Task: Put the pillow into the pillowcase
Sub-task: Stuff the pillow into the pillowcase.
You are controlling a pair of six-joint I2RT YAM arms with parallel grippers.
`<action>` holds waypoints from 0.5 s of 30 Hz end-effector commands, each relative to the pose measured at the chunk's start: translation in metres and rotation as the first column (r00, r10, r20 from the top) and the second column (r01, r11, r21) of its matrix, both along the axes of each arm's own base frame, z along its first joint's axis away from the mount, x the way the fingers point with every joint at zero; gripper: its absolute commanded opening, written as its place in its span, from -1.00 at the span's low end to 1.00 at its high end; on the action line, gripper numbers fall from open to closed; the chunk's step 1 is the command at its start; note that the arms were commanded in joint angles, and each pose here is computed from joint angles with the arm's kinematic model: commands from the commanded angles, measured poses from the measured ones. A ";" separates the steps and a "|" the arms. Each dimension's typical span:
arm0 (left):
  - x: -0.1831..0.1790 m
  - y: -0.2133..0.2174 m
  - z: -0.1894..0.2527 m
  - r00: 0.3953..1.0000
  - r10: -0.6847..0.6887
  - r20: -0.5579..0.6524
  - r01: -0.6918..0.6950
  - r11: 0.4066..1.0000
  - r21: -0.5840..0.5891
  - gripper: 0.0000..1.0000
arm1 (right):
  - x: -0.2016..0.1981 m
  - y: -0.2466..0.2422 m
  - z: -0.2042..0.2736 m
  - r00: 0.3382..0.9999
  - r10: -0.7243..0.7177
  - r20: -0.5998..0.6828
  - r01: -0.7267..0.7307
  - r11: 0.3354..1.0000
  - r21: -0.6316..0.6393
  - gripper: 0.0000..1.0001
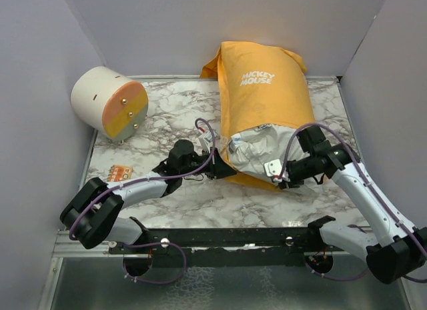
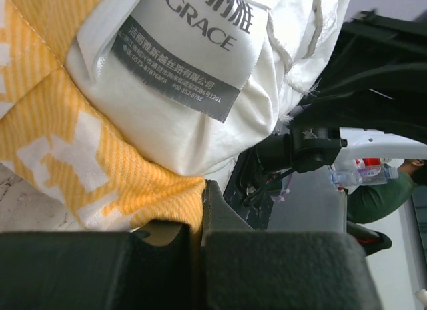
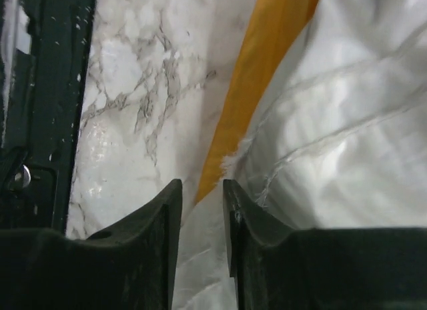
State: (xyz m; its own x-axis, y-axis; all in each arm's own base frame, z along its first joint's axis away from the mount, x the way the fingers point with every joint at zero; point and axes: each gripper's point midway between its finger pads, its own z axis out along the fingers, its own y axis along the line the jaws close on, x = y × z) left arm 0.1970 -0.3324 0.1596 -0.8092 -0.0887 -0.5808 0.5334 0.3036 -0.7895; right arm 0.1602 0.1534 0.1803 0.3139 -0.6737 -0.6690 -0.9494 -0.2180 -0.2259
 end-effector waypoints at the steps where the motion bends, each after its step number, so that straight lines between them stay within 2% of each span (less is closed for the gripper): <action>1: -0.010 -0.004 0.030 0.995 -0.076 0.063 0.080 0.995 -0.057 -1.00 | 0.081 -0.022 -0.028 0.946 -0.218 0.239 0.249 0.962 -0.108 -0.52; 2: -0.010 -0.004 0.029 0.995 -0.078 0.060 0.081 0.995 -0.055 -1.00 | 0.111 -0.024 -0.024 0.896 -0.324 0.305 0.360 0.931 -0.068 -0.61; 3: -0.011 -0.003 0.027 0.995 -0.080 0.055 0.083 0.995 -0.052 -1.00 | 0.148 -0.027 -0.011 0.801 -0.455 0.389 0.488 0.873 0.014 -0.72; 4: -0.012 -0.003 0.026 0.995 -0.083 0.049 0.085 0.995 -0.049 -1.00 | 0.185 -0.036 0.012 0.656 -0.601 0.456 0.617 0.775 0.135 -0.85; 5: -0.012 -0.002 0.024 0.996 -0.084 0.042 0.085 0.995 -0.045 -1.00 | 0.211 -0.041 0.038 0.526 -0.701 0.482 0.677 0.688 0.262 -0.96; 7: -0.015 -0.002 0.020 0.996 -0.089 0.031 0.091 0.995 -0.042 -1.00 | 0.244 -0.044 0.076 0.367 -0.776 0.513 0.673 0.603 0.428 -0.99; 9: -0.017 0.000 0.018 0.995 -0.094 0.021 0.094 0.995 -0.040 -1.00 | 0.266 -0.041 0.100 0.276 -0.804 0.527 0.618 0.568 0.543 -0.98; 12: -0.021 0.002 0.015 0.995 -0.100 0.013 0.100 0.994 -0.035 -1.00 | 0.296 -0.041 0.088 0.205 -0.807 0.554 0.630 0.541 0.556 -0.99; 15: -0.021 0.003 0.013 0.996 -0.093 0.010 0.094 0.995 -0.032 -1.00 | 0.311 -0.042 0.040 0.215 -0.785 0.581 0.680 0.548 0.488 -0.99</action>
